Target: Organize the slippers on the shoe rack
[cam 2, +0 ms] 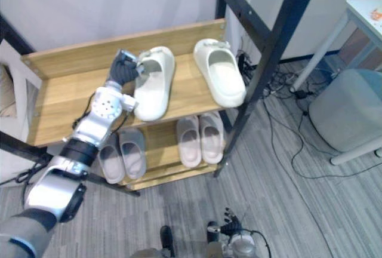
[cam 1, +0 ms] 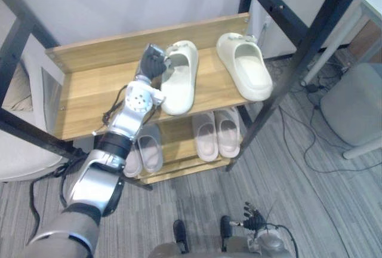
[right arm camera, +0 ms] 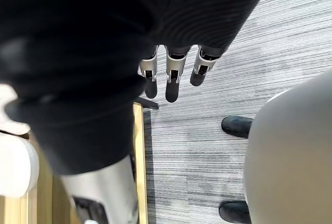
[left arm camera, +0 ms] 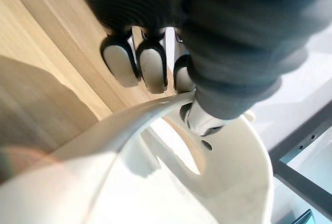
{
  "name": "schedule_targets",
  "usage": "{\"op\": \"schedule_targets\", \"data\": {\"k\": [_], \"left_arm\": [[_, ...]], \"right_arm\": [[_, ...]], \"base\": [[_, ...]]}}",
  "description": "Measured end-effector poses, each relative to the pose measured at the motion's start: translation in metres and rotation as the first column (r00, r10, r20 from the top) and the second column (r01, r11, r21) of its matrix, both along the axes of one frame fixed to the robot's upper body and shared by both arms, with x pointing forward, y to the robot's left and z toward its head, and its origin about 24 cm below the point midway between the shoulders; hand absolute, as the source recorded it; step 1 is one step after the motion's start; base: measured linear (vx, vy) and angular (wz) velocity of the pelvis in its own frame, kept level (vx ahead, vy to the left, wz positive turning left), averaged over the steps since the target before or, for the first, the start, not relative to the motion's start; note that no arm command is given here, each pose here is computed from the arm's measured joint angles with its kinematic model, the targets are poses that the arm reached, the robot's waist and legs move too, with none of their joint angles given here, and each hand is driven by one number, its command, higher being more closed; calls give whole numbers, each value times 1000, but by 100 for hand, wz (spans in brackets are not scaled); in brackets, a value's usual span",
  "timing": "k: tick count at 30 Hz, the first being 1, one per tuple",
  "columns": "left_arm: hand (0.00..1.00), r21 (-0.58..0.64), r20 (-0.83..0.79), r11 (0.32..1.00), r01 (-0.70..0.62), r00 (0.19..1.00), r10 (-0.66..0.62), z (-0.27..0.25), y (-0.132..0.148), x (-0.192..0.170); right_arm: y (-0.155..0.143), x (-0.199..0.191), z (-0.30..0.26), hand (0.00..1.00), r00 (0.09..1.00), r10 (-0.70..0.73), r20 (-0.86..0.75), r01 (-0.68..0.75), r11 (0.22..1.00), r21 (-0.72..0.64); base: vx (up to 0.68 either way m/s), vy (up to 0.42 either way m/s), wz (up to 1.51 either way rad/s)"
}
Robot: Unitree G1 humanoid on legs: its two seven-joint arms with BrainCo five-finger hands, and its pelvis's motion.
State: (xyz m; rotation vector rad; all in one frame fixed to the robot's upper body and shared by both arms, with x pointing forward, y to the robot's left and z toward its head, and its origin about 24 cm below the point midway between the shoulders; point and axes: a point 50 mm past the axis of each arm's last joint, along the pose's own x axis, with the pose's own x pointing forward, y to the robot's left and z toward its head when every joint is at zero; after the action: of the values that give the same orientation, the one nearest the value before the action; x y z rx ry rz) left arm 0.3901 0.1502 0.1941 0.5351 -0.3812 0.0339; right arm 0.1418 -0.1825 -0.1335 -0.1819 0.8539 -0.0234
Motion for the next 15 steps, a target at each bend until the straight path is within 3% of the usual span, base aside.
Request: {"op": "schedule_targets", "data": {"k": [4,5,15], "left_arm": [[100,1,-2,1000,-5,1000,5,2,0,2],[0,0,1,1000,-3,1000,3,3,-1,2],[0,-29,5,1000,-3,1000,3,8,-12,5]], "right_arm": [[0,0,0,0,1000,-1,3,1,1000,1],[0,1,1,0,1000,-1,7,1,1000,2],[1,2,1,0,1000,-1,15,1,1000,1]], "base": [[-23,1,-7],[-8,8,-4],[1,0,1]]}}
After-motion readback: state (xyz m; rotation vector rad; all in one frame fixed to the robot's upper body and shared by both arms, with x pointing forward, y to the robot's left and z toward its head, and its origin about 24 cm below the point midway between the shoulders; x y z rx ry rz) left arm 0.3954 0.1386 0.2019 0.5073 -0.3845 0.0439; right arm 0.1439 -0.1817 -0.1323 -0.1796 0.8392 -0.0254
